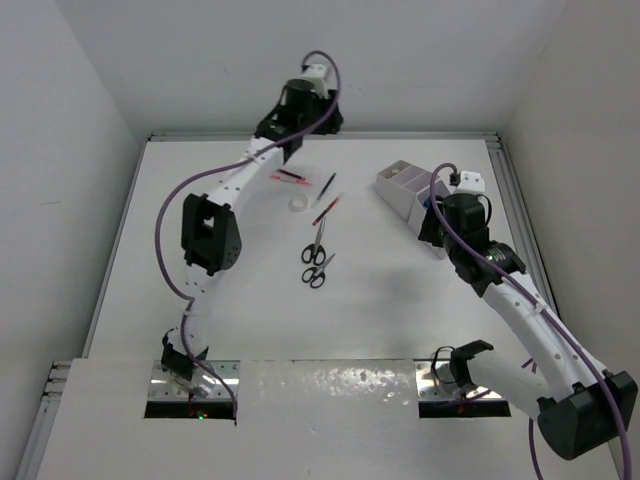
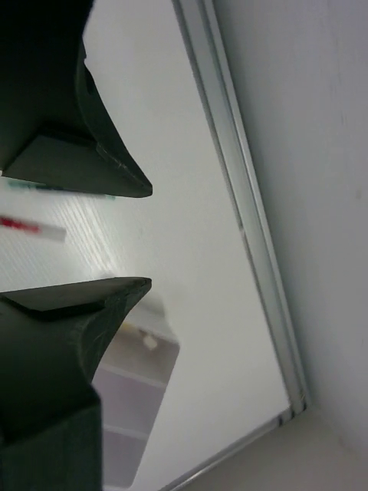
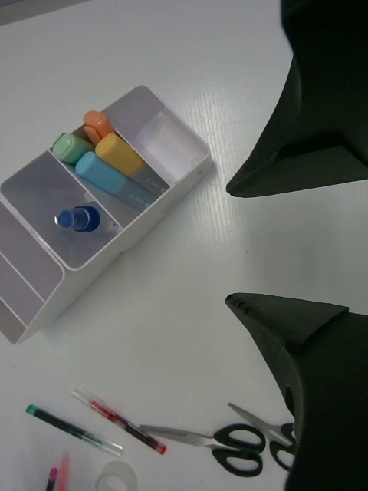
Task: Sort the stationery into containers
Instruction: Pick up the pen from the center of the board.
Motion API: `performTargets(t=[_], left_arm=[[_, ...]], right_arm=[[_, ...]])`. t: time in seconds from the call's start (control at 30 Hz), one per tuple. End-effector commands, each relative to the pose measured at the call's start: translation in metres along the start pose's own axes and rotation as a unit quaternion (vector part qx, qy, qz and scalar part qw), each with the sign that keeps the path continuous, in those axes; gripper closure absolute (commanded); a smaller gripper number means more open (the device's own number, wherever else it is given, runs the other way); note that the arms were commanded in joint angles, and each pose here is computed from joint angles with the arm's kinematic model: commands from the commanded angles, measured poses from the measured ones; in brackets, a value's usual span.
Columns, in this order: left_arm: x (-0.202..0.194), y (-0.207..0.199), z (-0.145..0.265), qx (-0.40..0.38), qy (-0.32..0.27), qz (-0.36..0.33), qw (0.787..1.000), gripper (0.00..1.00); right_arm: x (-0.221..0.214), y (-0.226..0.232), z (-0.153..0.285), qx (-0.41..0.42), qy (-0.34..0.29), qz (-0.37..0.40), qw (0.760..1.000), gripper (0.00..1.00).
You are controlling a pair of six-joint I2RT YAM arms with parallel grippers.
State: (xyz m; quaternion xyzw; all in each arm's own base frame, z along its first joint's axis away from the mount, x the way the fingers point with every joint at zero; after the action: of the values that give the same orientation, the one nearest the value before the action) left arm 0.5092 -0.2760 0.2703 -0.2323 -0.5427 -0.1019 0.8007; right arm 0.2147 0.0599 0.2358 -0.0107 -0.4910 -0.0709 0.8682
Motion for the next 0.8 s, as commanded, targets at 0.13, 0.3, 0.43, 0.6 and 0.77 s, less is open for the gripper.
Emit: performTargets(t=[0.13,0.3,0.43,0.6,0.77], left_arm=[[-0.030,0.089,0.014,0.171,0.065,0.136,0.974,0.54],[-0.049,0.118,-0.004,0.243,0.047,0.160,0.956,0.49],[-0.056,0.129,-0.007,0.297,0.033,0.167,0.939,0.52],[-0.074,0.148,-0.012,0.319,0.042,0.198,0.926,0.59],[-0.087,0.158,-0.026,0.310,0.041,0.193,0.930,0.62]], right_arm=[[0.024,0.017,-0.001,0.049,-0.033,-0.067,0.996,0.49],[0.024,0.022,0.000,0.053,-0.017,-0.077,0.996,0.51],[0.023,0.024,0.001,0.047,-0.015,-0.077,0.996,0.51],[0.023,0.029,0.001,0.048,-0.012,-0.083,0.995,0.52],[0.027,0.032,0.005,0.042,-0.002,-0.072,0.997,0.52]])
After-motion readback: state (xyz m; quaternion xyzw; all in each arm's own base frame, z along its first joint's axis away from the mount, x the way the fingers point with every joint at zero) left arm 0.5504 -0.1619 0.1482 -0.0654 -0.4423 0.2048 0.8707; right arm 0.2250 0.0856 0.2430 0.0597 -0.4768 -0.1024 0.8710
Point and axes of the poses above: each gripper's point midway between its finger pads, its own z axis back along the fingers, its own y axis along the line the jaws close on, x = y × z, the point moved 10 cm from there along z, back along the fingers, and after that the axes turned 1 degree about z, right-handed, at the moved point
